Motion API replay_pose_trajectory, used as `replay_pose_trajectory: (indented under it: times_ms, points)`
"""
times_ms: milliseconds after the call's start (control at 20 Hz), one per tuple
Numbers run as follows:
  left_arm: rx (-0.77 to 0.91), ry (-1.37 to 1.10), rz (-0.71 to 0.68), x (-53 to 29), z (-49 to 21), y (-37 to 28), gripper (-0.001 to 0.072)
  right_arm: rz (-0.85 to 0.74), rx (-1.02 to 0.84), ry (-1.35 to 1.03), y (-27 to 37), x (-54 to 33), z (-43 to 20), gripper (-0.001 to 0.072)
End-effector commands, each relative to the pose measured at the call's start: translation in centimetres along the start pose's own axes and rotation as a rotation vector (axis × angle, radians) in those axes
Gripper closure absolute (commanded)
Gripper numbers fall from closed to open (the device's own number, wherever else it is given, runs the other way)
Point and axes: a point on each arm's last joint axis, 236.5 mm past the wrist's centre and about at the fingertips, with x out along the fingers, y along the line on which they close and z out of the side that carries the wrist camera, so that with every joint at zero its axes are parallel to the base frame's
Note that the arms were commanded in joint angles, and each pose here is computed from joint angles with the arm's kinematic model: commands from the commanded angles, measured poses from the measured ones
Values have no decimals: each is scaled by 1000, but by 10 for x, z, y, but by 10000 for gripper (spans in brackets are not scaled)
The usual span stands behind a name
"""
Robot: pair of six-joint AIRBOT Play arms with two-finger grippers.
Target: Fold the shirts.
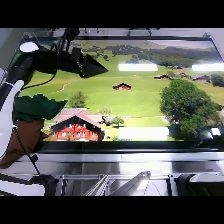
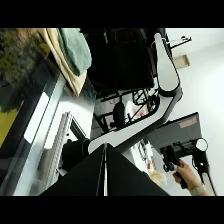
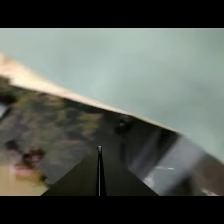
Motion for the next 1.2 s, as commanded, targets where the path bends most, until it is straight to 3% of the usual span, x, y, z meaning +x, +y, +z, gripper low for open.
replay_pose_trajectory:
  times_ms: [0, 250, 400, 550, 750, 1150]
  points:
    - [99, -33, 34, -25, 21, -32, 697, 363, -223, 61, 140, -3, -39, 700]
    - [52, 16, 238, -45, -21, -19, 696, 391, -514, 63, 219, 43, -170, 701]
    - [-44, 62, 326, -31, -91, 5, 694, 389, -731, 168, 202, 89, -295, 700]
    - [-174, 87, 376, -15, -158, 38, 693, 359, -846, 232, 169, 127, -370, 700]
    - [-269, 66, 396, -4, -201, 62, 692, 361, -915, 295, 166, 138, -406, 699]
    - [-296, 45, 412, -4, -215, 71, 687, 412, -878, 319, 175, 133, -415, 698]
